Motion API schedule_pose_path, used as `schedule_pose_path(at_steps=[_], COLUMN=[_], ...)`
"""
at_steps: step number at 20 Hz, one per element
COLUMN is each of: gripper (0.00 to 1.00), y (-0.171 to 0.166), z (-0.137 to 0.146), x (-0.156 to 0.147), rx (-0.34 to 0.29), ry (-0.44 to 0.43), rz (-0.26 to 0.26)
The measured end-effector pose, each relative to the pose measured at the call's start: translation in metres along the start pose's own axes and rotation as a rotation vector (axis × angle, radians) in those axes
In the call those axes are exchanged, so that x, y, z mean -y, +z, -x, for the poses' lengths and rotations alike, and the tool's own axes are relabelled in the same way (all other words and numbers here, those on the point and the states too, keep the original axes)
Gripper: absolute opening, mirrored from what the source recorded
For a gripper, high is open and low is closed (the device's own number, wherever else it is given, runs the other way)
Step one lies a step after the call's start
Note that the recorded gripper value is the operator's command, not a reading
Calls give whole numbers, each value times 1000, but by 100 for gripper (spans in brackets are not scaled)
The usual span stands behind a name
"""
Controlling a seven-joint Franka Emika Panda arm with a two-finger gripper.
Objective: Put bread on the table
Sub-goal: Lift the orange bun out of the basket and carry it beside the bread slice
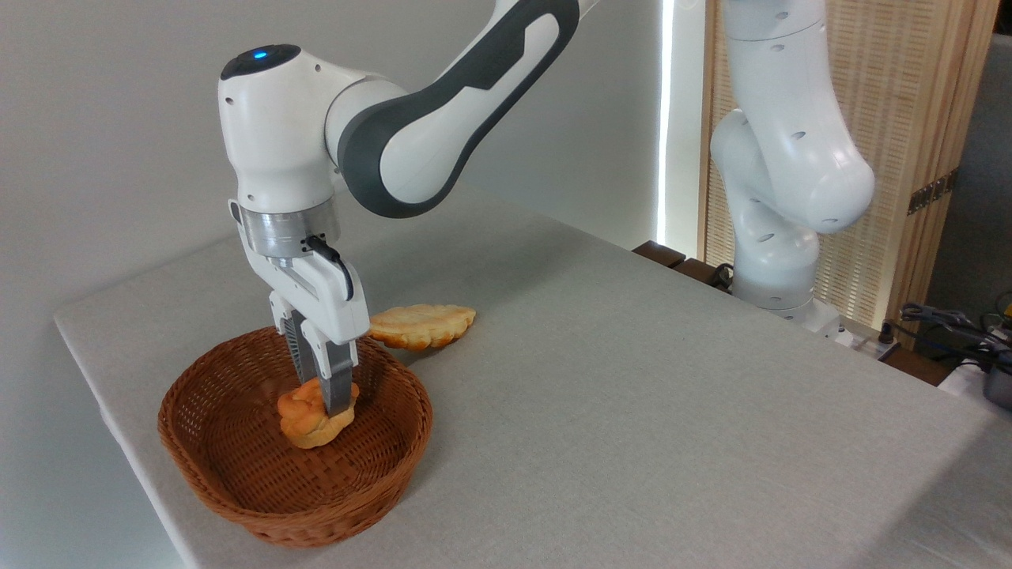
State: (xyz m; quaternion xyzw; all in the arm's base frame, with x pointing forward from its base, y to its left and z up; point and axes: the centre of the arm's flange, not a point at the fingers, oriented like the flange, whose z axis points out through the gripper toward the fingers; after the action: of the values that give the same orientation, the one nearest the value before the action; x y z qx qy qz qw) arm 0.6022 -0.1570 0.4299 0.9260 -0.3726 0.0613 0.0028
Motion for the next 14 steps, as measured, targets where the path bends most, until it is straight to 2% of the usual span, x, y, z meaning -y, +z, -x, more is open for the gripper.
schedule_pose_path(at_steps=[4,8,11,14], gripper=[45,48,52,56], y=[-18,-51,-77,-92], z=[0,5,19,49], x=[4,7,1,-15], rx=[-28,-76,-95,-64], ry=[-5,-13,-15,-16], rz=[-15,-36,-36,-1])
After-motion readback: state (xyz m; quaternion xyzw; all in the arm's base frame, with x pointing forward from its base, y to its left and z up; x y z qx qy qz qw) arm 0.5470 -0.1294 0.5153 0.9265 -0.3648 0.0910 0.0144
